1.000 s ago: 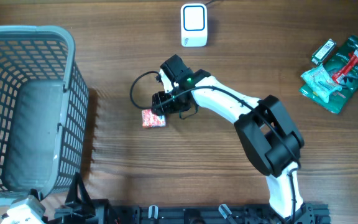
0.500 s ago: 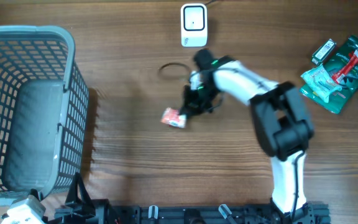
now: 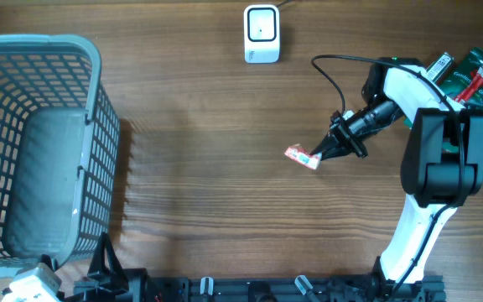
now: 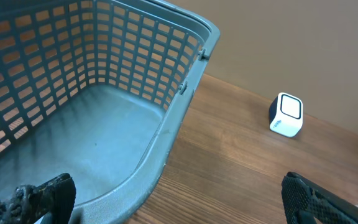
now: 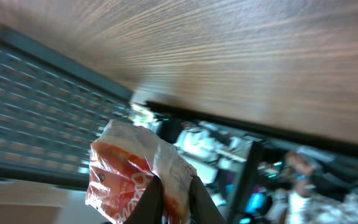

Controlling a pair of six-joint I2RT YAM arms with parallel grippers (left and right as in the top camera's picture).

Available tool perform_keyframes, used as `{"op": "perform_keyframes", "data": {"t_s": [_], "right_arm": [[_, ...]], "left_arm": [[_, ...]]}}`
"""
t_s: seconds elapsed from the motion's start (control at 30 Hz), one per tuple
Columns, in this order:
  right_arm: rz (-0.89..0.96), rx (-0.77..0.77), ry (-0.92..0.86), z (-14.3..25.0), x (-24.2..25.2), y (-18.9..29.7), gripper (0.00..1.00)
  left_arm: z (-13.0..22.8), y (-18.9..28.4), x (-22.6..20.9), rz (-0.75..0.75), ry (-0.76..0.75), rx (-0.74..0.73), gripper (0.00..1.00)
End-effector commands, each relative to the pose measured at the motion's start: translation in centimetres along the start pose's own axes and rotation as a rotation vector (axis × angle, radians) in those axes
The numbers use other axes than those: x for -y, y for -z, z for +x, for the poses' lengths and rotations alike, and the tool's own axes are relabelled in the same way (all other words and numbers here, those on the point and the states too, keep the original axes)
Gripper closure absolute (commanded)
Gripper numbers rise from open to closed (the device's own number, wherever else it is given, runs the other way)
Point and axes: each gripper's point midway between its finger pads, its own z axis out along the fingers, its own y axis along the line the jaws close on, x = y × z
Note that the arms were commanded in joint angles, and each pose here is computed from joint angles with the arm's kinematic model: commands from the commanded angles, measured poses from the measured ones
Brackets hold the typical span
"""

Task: Scan the item barcode
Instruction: 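Lift the red-white box and carry it up to the scanner, then hold the red-white box in front of the scanner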

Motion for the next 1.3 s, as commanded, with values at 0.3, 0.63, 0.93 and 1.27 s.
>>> {"op": "perform_keyframes", "data": {"t_s": [0.3,0.63,0.93,1.27], "right_arm": [[0.122,1.125,0.341,0.2,-7.8,19.3,0.96],[0.104,1.658,1.320,0.9,-29.2,21.5,0.96],[0.428,1.761,1.534,-10.0,-33.5,12.0,0.95],[0.442,1.814,1.480,-14.6,-32.9,10.5,0.96]], "left_arm": [[-0.1,0.1,0.1,0.011,0.002,0.008,0.00],[-0.1,0.1,0.1,0.011,0.002,0.008,0.00],[-0.1,0.1,0.1,0.011,0.002,0.008,0.00],[-0.1,0.1,0.1,0.012,0.002,0.008,0.00]]}}
